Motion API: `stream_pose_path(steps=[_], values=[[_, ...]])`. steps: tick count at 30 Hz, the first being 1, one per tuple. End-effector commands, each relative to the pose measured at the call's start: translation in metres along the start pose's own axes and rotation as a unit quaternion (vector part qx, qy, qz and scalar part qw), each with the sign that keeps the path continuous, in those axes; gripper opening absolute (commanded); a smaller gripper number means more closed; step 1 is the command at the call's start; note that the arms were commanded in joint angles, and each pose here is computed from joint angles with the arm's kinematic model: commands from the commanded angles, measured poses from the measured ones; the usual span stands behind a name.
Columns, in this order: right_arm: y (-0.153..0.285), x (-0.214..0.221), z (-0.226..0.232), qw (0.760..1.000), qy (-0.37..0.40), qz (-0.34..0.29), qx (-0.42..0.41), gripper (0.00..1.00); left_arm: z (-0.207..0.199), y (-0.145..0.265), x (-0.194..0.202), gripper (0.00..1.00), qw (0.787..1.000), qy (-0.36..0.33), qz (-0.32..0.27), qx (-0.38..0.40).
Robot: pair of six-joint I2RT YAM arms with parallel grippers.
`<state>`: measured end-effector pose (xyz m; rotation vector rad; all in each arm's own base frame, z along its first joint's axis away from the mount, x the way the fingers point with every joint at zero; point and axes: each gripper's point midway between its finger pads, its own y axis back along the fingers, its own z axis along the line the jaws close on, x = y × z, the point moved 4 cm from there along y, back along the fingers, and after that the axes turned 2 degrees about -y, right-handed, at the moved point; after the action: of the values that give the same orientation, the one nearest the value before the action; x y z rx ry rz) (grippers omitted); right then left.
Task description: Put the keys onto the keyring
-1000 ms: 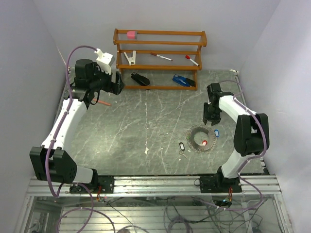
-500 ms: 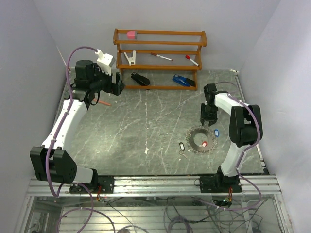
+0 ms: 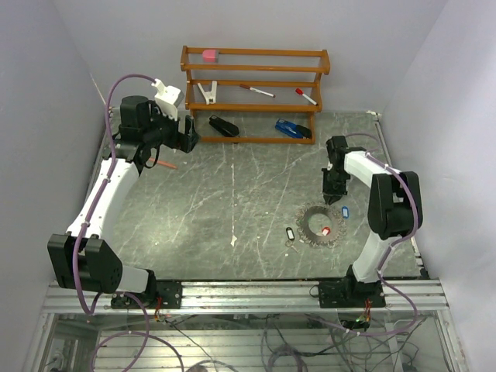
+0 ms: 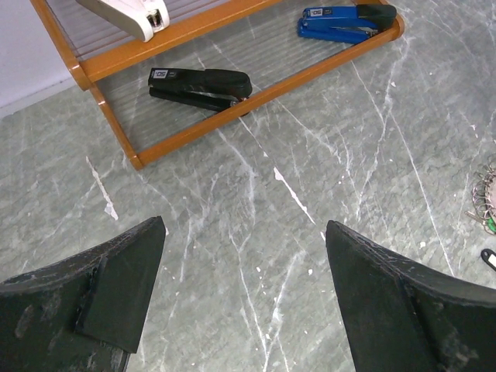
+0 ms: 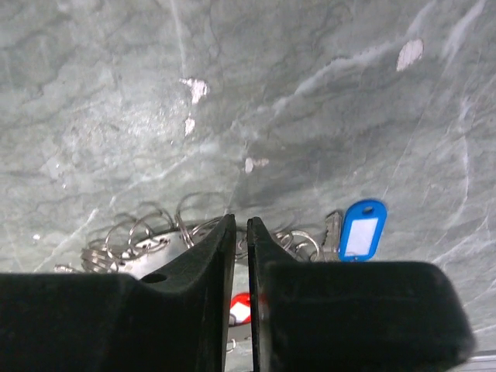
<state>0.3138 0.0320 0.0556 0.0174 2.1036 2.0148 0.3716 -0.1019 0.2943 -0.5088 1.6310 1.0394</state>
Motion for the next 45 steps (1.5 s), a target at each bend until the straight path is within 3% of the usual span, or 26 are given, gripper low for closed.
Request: stream_pose_path(steps=[1,9,14,21,45], values=[[0.02,0.006,0.0,1.0,0.0,-0.006,-0.02,0.13,-0.008,0.005,-0.011,0.95,0.999,-0.007,-0.027,0.015],[0.04,0.011,0.008,0.998,0.027,-0.005,-0.064,0.2,-0.01,0.006,-0.01,0.95,0.999,-0.005,-0.029,0.022],[0.042,0.002,0.002,0.998,0.046,-0.021,-0.043,0.37,-0.012,0.007,-0.01,0.94,0.999,-0.004,-0.032,0.026],[0.031,-0.007,0.001,0.998,0.048,-0.021,-0.031,0.4,-0.013,0.007,-0.009,0.94,0.999,-0.006,-0.033,0.028],[0.006,0.004,0.024,0.998,0.044,0.01,-0.053,0.18,-0.012,0.006,-0.008,0.94,0.999,-0.004,-0.031,0.028]])
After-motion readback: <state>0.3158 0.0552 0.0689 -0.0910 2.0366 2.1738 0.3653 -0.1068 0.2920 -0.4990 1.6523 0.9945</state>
